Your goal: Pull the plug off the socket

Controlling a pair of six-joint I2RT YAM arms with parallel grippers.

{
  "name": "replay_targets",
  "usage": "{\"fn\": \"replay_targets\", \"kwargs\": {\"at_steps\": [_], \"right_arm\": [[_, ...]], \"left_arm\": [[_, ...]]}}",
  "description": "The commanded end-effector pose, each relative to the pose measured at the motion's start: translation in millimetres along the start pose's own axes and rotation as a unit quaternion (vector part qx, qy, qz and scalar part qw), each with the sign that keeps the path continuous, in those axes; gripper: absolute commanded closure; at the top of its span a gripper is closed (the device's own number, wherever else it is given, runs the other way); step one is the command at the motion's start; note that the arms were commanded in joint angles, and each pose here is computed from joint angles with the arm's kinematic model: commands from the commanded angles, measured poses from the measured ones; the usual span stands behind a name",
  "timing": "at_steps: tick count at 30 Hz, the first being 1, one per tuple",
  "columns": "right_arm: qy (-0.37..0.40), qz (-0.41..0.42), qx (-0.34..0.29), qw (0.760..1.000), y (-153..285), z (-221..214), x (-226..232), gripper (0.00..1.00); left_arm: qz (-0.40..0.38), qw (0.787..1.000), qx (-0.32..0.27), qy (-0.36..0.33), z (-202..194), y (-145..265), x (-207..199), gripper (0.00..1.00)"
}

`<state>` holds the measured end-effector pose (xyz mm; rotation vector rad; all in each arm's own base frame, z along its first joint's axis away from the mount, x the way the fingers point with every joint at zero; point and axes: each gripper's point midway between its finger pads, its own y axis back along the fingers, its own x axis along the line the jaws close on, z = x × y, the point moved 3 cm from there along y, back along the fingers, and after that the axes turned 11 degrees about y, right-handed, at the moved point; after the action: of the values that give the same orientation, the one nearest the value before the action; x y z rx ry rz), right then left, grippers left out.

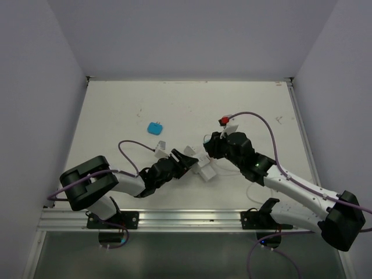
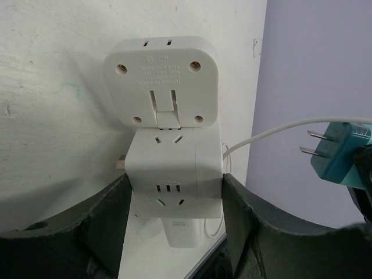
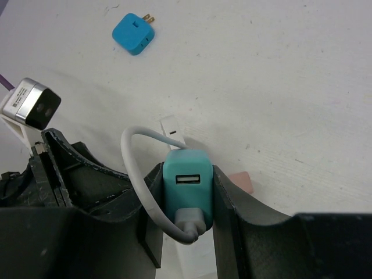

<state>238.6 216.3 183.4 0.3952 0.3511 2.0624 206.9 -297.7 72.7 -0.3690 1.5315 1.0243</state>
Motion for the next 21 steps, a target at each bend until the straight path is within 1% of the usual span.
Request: {"fn": "replay_targets", "kwargs": {"at_steps": [1,3,4,8,10,11,13,14,15,16,21], "right_arm": [[-0.009,-0.034,-0.055,0.998,3,36,-12,1.0],[-0.02,-0.052,-0.061,0.997,2,42,-26,1.0],[-0.025,-0.062,-0.049,0.997,2,38,-33,1.0],[-0.084,-0.085,-0.049,0.992,-2,44,-78,1.0],[-0.094,-0.093,-0.047,0.99,-7,46,-90,1.0],[-0.109,-0.101,-0.035,0.988,-13,42,-103,1.0],[-0.127,-0.102,-0.049,0.985,-23,48,-114,1.0],[-0.14,-0.117,-0.054,0.982,-26,49,-127,1.0],[-0.156,-0.096,-0.052,0.982,-33,51,-126,1.0],[-0.168,-0.099,-0.046,0.98,-44,46,-137,1.0],[-0.211,-0.056,-0.028,0.975,-86,44,-148,1.0]], "left_arm": [[0.152,0.984,-0.05,-0.078,26,14,86,1.0],[0.144,0.984,-0.053,-0.086,27,14,82,1.0],[0.137,0.985,-0.054,-0.094,28,15,78,1.0],[0.109,0.986,-0.061,-0.112,32,15,65,1.0],[0.103,0.986,-0.06,-0.118,33,17,63,1.0],[0.101,0.986,-0.061,-0.118,35,17,63,1.0],[0.094,0.986,-0.06,-0.122,38,19,61,1.0],[0.094,0.986,-0.063,-0.121,41,20,63,1.0],[0.087,0.987,-0.061,-0.12,42,20,61,1.0],[0.08,0.987,-0.06,-0.124,43,21,59,1.0],[0.06,0.989,-0.057,-0.124,49,24,55,1.0]]}}
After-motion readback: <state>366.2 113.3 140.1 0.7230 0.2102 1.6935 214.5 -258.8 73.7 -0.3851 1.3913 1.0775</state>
